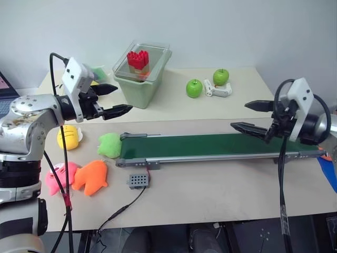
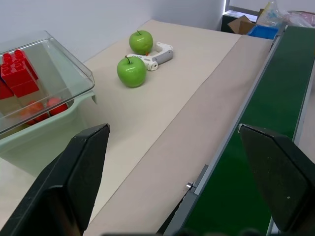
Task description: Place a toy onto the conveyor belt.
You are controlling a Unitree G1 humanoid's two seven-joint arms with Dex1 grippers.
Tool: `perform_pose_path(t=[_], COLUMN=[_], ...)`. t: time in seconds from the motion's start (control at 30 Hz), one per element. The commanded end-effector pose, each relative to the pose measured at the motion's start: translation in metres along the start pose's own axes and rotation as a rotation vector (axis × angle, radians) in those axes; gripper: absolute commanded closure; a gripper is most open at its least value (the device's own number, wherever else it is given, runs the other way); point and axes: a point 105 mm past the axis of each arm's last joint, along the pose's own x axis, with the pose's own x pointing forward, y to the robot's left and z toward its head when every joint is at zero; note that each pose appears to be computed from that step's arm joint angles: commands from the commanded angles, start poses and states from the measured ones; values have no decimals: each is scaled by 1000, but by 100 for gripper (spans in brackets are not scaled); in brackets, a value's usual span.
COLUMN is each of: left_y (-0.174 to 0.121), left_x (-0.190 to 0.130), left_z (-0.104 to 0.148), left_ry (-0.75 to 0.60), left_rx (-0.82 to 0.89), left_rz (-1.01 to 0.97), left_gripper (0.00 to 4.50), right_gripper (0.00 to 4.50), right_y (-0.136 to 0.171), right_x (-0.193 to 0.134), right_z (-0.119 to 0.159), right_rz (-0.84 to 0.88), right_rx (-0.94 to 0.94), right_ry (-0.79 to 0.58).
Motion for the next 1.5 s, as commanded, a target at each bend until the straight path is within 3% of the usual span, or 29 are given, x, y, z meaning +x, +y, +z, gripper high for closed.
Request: perform_pose_path(t=[0.03, 0.3, 0.6, 0.8, 1.03, 1.2, 1.5], left_y=[0, 9, 32, 17, 15, 0, -19], left_x=[-3, -32, -101, -150, -191, -221, -231], left_z=[11, 0, -21, -71, -95, -122, -169], left_ry=[-22, -4, 5, 114, 234, 332, 381], left_rx=[48, -71, -98, -151, -99, -150, -251], left_rz=[-1, 70, 333, 409, 499, 512, 552], left_gripper=[4, 4, 4, 4, 4, 4, 4], right_gripper=[0, 0, 0, 0, 0, 0, 0], right_y=[-1, -2, -2, 6, 16, 24, 22], right_x=[-4, 3, 22, 29, 28, 28, 29], right_z=[13, 12, 12, 6, 7, 14, 35], right_rz=[-13, 19, 102, 191, 319, 409, 430], right_rx=[-48, -43, -38, -9, 36, 46, 14], right_ry=[-34, -36, -52, -37, -39, -58, -98])
